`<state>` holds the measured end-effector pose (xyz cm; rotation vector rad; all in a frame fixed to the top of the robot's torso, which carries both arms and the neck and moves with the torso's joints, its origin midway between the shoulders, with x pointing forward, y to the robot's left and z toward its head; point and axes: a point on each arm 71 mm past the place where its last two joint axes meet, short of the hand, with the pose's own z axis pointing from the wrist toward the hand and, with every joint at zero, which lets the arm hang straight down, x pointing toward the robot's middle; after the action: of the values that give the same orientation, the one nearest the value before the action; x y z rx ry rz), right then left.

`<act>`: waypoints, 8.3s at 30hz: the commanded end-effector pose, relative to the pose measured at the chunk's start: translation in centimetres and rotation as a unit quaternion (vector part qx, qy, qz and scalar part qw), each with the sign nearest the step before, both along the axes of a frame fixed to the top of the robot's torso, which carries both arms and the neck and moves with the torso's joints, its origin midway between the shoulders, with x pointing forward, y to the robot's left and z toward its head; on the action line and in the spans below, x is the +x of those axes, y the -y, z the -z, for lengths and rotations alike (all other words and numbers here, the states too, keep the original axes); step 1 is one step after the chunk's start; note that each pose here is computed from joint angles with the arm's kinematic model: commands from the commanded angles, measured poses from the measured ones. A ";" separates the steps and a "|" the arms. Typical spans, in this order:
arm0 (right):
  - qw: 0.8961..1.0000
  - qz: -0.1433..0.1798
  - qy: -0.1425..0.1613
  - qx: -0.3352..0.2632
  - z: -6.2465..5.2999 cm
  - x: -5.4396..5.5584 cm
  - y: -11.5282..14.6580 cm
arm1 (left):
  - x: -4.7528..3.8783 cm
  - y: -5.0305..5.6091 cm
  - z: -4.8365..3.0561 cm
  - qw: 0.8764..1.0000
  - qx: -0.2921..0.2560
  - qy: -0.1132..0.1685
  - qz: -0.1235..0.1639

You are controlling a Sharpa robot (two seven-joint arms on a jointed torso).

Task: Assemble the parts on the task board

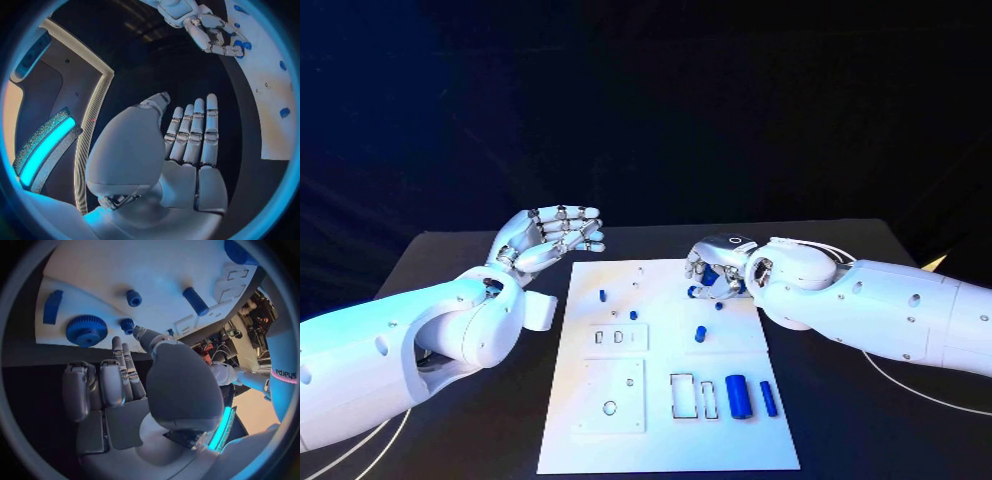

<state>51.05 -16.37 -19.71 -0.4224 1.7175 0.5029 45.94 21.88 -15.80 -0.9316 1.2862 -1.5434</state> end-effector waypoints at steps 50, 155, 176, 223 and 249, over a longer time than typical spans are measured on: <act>0.995 0.000 0.088 0.045 -1.3 -0.1 -2.0 | 0.10 -0.2 -0.43 1.000 -0.002 0.001 0.010; 0.986 0.135 -0.073 0.062 -1.6 2.5 5.4 | 1.36 -2.2 -1.26 1.000 0.002 0.005 -0.017; 0.986 0.134 -0.080 0.055 -1.0 2.8 4.8 | 1.53 -2.3 -1.16 1.000 0.003 0.004 -0.020; 0.993 0.039 0.089 0.063 -2.8 0.1 -2.1 | 1.61 -2.2 -1.05 1.000 0.005 -0.001 -0.018; 0.996 -0.007 0.060 0.063 0.5 -1.0 -10.1 | 1.65 -1.6 -1.04 1.000 0.003 -0.002 -0.013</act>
<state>49.99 -6.34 -20.04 -0.3482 1.5504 0.5997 47.63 23.71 -14.92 -0.9515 1.2739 -1.4957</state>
